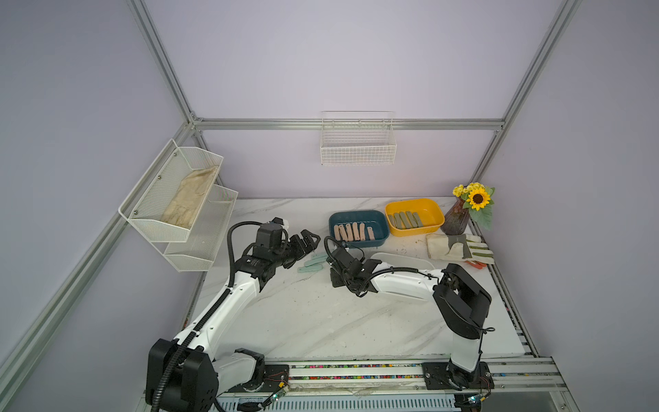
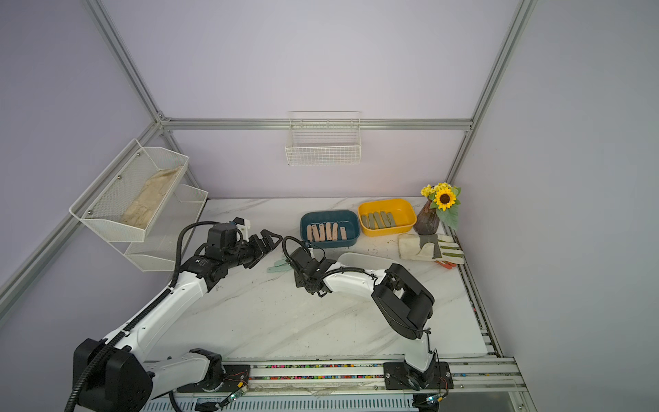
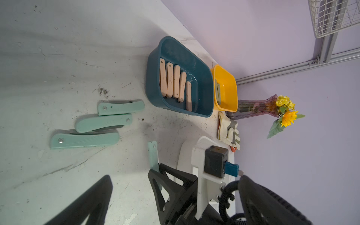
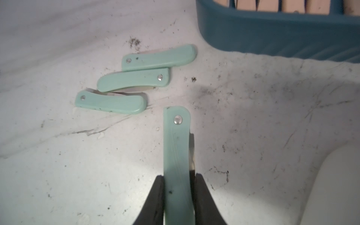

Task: Place the fruit knives into the storage box by color
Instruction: Pick up the fruit knife from the center of the board.

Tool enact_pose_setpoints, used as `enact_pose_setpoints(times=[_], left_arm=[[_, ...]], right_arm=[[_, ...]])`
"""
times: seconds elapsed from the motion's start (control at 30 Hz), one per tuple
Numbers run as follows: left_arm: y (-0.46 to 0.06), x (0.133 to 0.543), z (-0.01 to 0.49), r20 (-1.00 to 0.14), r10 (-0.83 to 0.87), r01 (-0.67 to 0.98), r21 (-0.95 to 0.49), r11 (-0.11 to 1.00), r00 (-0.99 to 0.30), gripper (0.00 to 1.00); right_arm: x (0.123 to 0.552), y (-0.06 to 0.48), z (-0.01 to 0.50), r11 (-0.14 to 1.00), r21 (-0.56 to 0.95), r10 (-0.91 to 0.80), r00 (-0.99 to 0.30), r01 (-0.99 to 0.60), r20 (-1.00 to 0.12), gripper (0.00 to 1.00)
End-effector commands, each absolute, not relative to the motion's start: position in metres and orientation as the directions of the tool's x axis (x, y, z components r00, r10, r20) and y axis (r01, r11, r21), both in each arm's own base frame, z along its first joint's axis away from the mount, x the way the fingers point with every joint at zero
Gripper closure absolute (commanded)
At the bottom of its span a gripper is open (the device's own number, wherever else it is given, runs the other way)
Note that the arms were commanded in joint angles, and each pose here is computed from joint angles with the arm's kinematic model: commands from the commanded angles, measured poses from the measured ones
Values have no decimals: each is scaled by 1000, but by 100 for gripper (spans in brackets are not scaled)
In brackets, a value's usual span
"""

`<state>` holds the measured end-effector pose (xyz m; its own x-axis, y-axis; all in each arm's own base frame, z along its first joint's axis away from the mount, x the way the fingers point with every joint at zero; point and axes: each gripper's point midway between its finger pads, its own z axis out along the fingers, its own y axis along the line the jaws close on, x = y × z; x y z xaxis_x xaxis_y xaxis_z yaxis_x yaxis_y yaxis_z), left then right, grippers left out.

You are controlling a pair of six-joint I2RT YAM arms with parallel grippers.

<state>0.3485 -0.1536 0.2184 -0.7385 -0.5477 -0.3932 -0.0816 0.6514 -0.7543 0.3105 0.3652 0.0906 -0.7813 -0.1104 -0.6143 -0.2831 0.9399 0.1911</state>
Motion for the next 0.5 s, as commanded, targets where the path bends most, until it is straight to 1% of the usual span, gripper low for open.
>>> enact_pose_setpoints(times=[0.0,0.1,0.23,0.33,0.47], left_arm=[[-167,349,215,-353,-547,-65,-795,603,-759,0],[-176,351,221,-357,-539,-46,-801,597,-763,0],[-191,356,227,-363,-517,-21,-804,595,-775,0],[-204,360,228,-363,-497,-4,-804,594,-788,0],[-225,365,230,-363,-467,22,-808,589,-806,0]], right_arm=[[315,360,125,939,224,-53,-757,-259,-651,80],[321,351,146,939,245,-13,-737,-241,-676,80],[328,326,171,946,257,43,-708,-199,-705,80],[333,297,183,954,261,89,-691,-148,-717,80],[334,251,183,962,267,152,-685,-64,-713,80]])
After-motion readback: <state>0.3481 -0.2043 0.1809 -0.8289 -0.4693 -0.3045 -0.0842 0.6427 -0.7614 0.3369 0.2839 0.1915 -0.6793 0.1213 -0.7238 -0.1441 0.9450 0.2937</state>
